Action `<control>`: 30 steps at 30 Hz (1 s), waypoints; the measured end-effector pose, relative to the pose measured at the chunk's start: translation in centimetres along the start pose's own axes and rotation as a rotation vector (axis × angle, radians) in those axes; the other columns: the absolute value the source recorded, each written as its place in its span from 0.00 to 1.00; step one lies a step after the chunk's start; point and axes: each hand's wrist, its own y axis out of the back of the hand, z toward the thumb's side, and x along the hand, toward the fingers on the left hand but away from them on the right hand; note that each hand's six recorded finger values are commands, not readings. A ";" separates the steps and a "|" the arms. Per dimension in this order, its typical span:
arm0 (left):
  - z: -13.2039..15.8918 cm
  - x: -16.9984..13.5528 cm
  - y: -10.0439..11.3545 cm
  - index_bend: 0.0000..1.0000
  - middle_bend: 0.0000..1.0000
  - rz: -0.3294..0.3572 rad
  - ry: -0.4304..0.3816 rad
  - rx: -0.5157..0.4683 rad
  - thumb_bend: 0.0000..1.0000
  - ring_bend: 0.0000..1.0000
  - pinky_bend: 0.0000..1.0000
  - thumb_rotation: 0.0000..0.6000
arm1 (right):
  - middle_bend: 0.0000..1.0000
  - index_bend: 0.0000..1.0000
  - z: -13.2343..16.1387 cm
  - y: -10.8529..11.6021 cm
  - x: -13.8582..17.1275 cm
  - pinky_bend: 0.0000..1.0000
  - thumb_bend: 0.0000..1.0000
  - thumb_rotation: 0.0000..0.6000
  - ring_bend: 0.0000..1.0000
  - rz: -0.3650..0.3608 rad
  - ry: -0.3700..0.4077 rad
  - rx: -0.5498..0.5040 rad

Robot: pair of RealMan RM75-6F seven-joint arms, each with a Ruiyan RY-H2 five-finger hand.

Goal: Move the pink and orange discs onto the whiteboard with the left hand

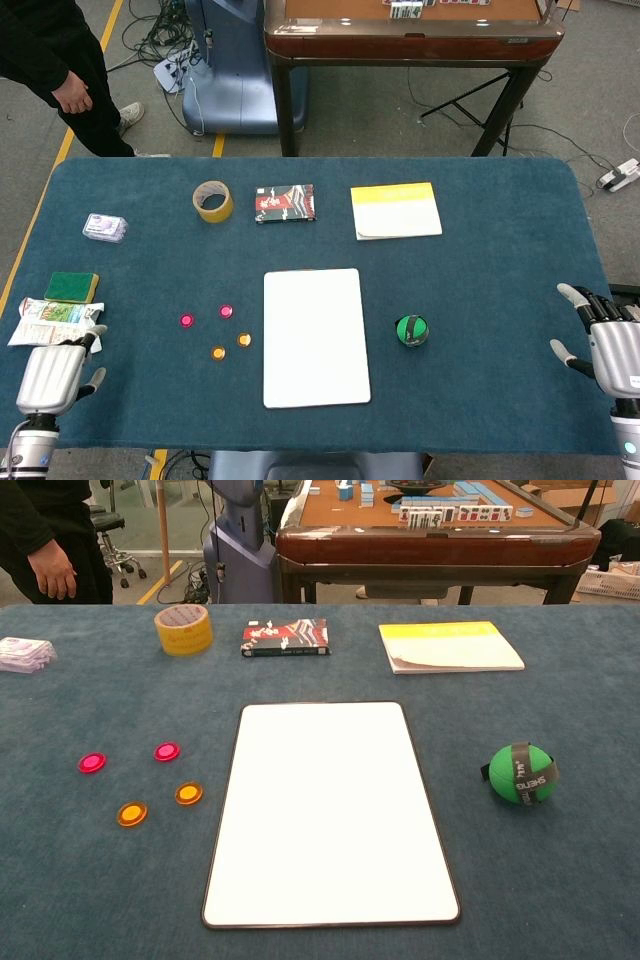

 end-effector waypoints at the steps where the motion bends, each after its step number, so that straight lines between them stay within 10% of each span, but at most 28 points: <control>1: 0.6 0.4 0.1 0.33 0.55 -0.010 -0.026 -0.007 0.28 0.61 0.81 1.00 | 0.25 0.20 0.1 0.0 0.0 0.40 0.14 1.00 0.27 -0.001 0.003 0.001; 13: 7.4 5.6 2.3 0.35 0.70 -0.064 -0.250 -0.001 0.28 0.72 0.87 1.00 | 0.25 0.20 -0.1 0.1 -0.5 0.40 0.14 1.00 0.27 0.008 0.004 -0.005; 20: 10.0 8.0 1.1 0.42 0.95 -0.104 -0.303 -0.008 0.28 0.91 1.00 1.00 | 0.25 0.20 -0.1 0.4 0.0 0.40 0.14 1.00 0.27 -0.006 0.011 -0.013; 30: 11.5 10.1 -0.9 0.43 1.00 -0.129 -0.318 0.041 0.28 0.95 1.00 1.00 | 0.25 0.20 -0.2 0.3 0.0 0.40 0.14 1.00 0.27 -0.001 0.010 -0.014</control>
